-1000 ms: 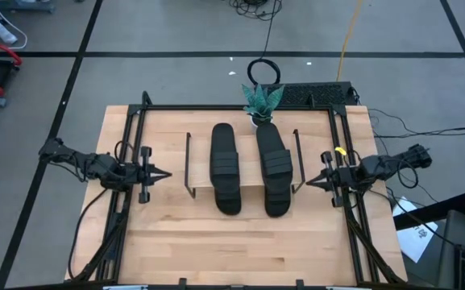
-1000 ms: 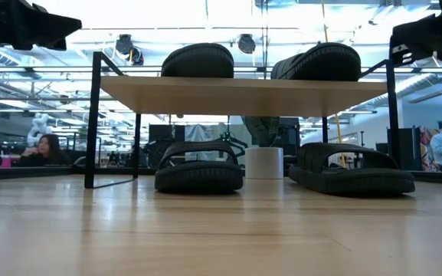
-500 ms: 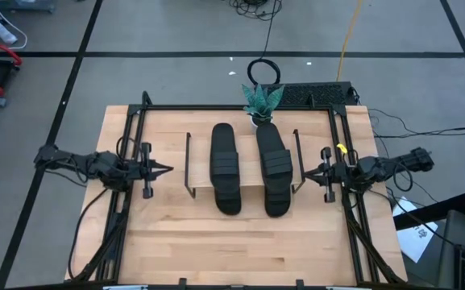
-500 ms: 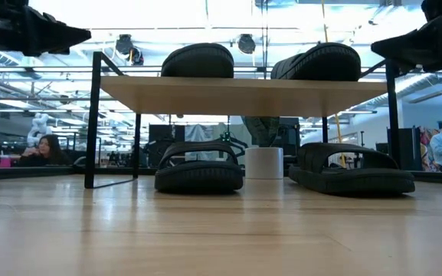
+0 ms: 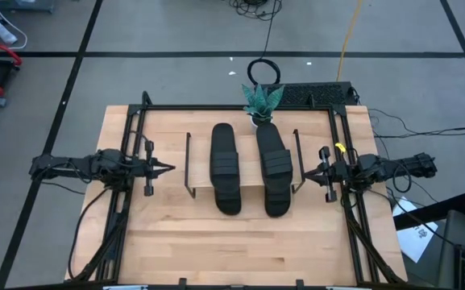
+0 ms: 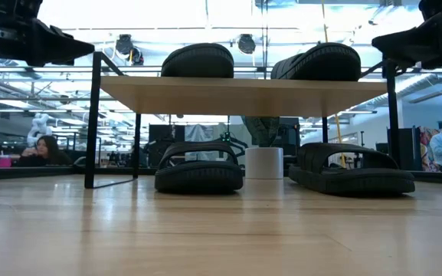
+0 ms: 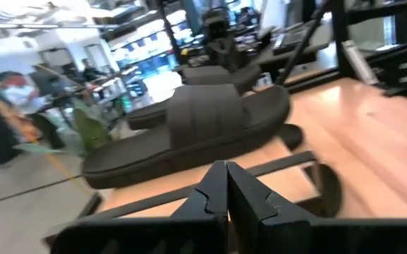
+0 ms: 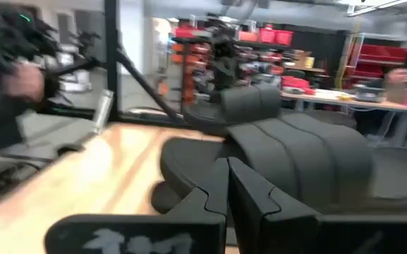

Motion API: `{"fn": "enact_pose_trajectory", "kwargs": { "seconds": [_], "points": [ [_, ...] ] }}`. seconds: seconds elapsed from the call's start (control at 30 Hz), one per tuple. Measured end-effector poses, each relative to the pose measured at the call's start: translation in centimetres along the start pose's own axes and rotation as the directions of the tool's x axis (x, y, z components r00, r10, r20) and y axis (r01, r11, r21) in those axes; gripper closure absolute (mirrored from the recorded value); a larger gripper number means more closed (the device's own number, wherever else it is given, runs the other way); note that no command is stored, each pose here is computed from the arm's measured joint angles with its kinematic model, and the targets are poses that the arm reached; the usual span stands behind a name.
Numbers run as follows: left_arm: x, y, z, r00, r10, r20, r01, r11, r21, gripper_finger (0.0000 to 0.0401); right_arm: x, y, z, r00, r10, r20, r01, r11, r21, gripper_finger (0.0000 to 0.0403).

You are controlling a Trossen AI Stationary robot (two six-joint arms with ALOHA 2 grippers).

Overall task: Pick and place slides into the shelf
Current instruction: Return to Home Position

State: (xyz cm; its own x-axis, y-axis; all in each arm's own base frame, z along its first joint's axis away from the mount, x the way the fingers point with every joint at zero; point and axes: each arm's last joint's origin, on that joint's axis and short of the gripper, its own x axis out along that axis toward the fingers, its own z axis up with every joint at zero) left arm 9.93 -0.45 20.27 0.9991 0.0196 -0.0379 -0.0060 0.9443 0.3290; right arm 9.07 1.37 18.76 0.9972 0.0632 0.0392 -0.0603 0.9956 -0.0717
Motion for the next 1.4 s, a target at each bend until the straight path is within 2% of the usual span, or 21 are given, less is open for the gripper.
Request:
{"fn": "enact_pose_trajectory", "kwargs": {
  "seconds": [0.13, 0.2, 0.3, 0.43, 0.73, 0.87, 1.1, 1.4],
  "points": [
    [0.2, -0.3, -0.7, 0.999, -0.045, -0.003, 0.045, 0.999, -0.012, 0.0401, 0.0, 0.1, 0.0, 0.999, 0.045, 0.003, -0.045, 0.998, 0.037, 0.0403],
    [0.4, -0.7, -1.6, 0.998, -0.052, -0.030, 0.051, 0.999, -0.013, 0.0401, 0.0, 0.3, -0.1, 0.995, 0.101, -0.003, -0.101, 0.994, 0.039, 0.0403],
    [0.7, -1.1, -2.7, 0.999, -0.043, -0.005, 0.043, 0.999, -0.031, 0.0401, 0.0, 0.4, 0.0, 0.989, 0.147, 0.004, -0.147, 0.987, 0.057, 0.0403],
    [0.8, -1.5, -3.7, 0.998, -0.055, 0.000, 0.055, 0.998, -0.038, 0.0401, 0.0, 0.5, 0.0, 0.988, 0.157, 0.004, -0.157, 0.986, 0.064, 0.0403],
    [0.8, -1.5, -3.7, 0.997, -0.072, 0.003, 0.072, 0.996, -0.061, 0.0401, 0.0, 0.5, -0.1, 0.987, 0.158, -0.002, -0.158, 0.986, 0.060, 0.0403],
    [0.8, -1.7, -3.8, 0.993, -0.114, 0.001, 0.113, 0.989, -0.097, 0.0401, 0.0, 0.5, -0.1, 0.987, 0.158, -0.007, -0.157, 0.986, 0.058, 0.0403],
    [0.8, -1.4, -4.0, 0.999, 0.004, -0.050, -0.010, 0.992, -0.126, 0.0400, 0.0, 0.5, -0.3, 0.987, 0.158, -0.021, -0.157, 0.986, 0.061, 0.0403],
    [0.8, -1.3, -4.0, 0.998, 0.020, -0.054, -0.029, 0.983, -0.179, 0.0385, 0.0, 0.5, -0.3, 0.987, 0.157, -0.021, -0.156, 0.986, 0.062, 0.0403]
  ]
}}
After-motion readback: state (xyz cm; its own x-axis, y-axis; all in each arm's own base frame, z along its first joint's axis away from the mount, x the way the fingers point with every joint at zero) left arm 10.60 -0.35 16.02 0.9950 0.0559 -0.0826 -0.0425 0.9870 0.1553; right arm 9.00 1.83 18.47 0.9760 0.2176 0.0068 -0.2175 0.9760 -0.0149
